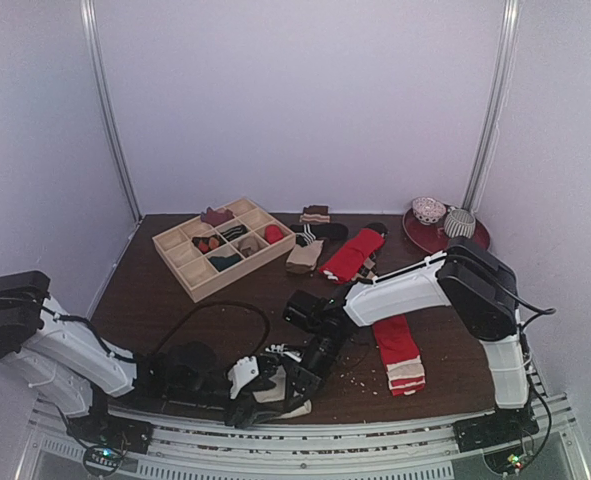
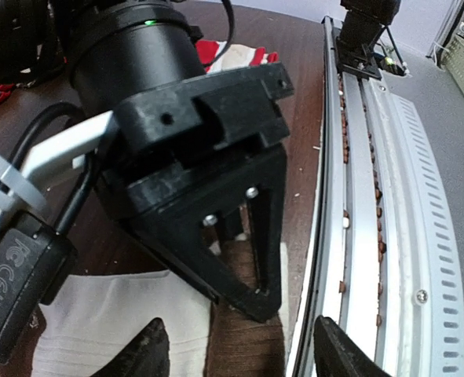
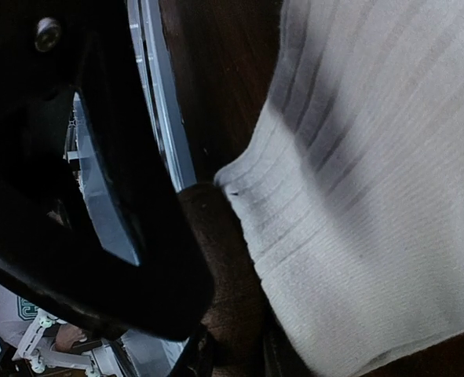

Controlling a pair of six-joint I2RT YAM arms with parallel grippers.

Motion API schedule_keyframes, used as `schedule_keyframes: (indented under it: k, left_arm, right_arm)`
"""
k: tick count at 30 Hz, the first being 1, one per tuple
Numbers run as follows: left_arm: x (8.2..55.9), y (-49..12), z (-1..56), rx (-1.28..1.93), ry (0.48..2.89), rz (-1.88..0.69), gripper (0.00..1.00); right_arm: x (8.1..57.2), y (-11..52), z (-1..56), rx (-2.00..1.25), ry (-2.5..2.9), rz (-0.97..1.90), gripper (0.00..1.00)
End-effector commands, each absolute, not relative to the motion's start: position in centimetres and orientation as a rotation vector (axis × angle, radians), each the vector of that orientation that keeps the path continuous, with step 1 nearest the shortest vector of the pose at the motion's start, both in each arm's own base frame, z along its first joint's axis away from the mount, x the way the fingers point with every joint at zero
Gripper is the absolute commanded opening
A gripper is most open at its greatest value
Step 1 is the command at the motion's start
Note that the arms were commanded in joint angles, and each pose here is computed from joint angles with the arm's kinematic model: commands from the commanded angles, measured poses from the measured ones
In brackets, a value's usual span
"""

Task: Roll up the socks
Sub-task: Roll a pair of socks at the center of the board.

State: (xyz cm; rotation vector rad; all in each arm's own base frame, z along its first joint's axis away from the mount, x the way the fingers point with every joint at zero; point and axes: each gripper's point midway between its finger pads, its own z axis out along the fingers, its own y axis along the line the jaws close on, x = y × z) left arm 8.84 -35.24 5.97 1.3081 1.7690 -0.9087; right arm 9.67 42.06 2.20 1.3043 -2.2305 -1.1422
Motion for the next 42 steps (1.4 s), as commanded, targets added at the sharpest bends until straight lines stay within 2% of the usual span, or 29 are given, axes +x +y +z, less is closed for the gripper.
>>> schedule_keyframes:
  k: [1, 4, 10, 20, 22, 25, 27, 30, 33, 36, 38, 42]
  left_arm:
    - [7.7, -36.1, 6.8, 1.353, 1.707, -0.978, 0.61]
    - [7.3, -35.8, 5.8, 1.373, 1.751, -0.976, 0.59]
    - [7.2, -35.8, 4.0, 1.396, 1.817, -0.949, 0.49]
    - [7.0, -36.1, 3.1, 1.421, 1.842, -0.956, 0.13]
    - [6.9, -36.0, 2.6, 1.423, 1.864, -0.951, 0.00]
    - [7.0, -35.4, 1.7, 1.403, 1.928, -0.938, 0.00]
    - [7.4, -34.6, 0.8, 1.350, 2.009, -0.919, 0.00]
    - [7.5, -33.1, -0.5, 1.246, 2.161, -0.965, 0.00]
    - [7.3, -31.6, -1.5, 1.151, 2.289, -1.020, 0.00]
    - [7.1, -30.5, -2.3, 1.078, 2.399, -1.052, 0.00]
    - [6.8, -30.1, -2.6, 1.056, 2.448, -1.089, 0.00]
    - [6.2, -29.6, -3.1, 1.035, 2.508, -1.137, 0.00]
  right_arm:
    - [9.1, 35.5, -5.0, 1.166, -2.310, -0.699, 0.17]
    - [9.7, 35.6, -5.0, 1.156, -2.324, -0.717, 0.17]
    - [10.2, 35.7, -5.1, 1.136, -2.342, -0.733, 0.17]
    - [10.5, 36.4, -5.0, 1.125, -2.350, -0.765, 0.18]
    - [10.6, 36.7, -4.7, 1.132, -2.349, -0.785, 0.18]
    - [11.3, 37.9, -4.0, 1.176, -2.372, -0.849, 0.22]
    - [12.4, 39.3, -2.7, 1.243, -2.427, -0.935, 0.28]
    - [16.3, 42.0, 2.1, 1.446, -2.636, -1.157, 0.43]
    - [19.0, 42.8, 8.4, 1.754, -2.806, -1.435, 0.49]
    - [18.6, 41.6, 14.3, 2.112, -2.820, -1.723, 0.58]
    - [16.9, 40.8, 15.1, 2.422, -2.749, -1.731, 0.65]
    - [13.3, 41.2, 11.7, 2.878, -2.443, -1.340, 0.67]
